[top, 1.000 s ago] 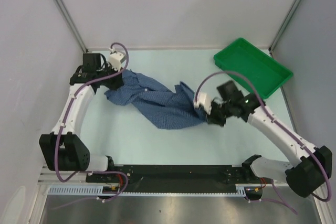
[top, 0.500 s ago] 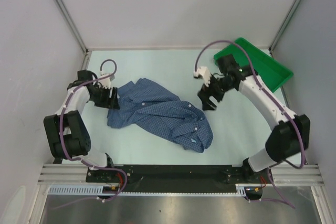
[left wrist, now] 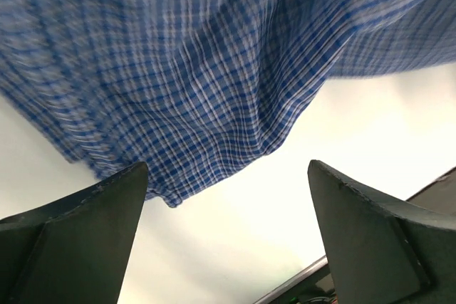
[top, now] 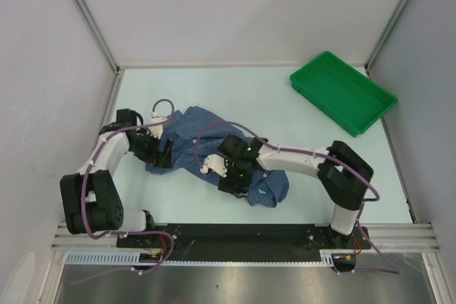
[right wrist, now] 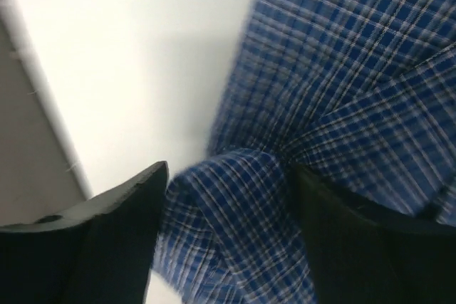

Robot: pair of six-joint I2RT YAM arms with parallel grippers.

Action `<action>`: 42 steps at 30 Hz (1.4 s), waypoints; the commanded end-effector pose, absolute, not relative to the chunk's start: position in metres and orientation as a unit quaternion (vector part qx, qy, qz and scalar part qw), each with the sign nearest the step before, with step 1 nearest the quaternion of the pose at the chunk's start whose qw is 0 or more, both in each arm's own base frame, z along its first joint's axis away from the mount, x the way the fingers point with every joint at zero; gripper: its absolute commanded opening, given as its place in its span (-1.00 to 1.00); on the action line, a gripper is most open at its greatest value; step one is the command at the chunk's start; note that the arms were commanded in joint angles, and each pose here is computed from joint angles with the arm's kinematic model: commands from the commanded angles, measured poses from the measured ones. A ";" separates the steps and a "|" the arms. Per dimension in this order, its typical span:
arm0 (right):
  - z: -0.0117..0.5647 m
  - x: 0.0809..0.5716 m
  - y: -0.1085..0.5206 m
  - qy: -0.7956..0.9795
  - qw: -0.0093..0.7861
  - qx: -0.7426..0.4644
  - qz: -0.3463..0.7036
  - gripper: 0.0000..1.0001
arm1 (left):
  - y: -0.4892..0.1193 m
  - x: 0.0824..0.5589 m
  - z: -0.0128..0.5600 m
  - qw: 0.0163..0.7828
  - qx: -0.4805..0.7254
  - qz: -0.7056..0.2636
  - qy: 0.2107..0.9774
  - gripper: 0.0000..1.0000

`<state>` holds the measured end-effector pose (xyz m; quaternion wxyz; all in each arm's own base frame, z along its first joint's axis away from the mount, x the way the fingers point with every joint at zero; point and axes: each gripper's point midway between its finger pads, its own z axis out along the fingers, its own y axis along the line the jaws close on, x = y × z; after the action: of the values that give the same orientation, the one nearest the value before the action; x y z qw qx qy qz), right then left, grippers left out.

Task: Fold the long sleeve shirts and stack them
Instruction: Flatten the shirt out

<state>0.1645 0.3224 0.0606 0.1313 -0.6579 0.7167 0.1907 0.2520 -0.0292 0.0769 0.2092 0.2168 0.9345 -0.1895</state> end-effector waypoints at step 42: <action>0.137 0.189 0.197 0.731 0.280 -0.600 0.166 -1.00 | -0.042 0.288 0.120 0.281 0.345 -0.069 0.893 -1.00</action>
<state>0.1885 0.2073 0.1393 0.2720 -0.5946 0.7348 0.1804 0.2390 -0.0477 0.0423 0.1621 0.3476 0.9160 -0.1179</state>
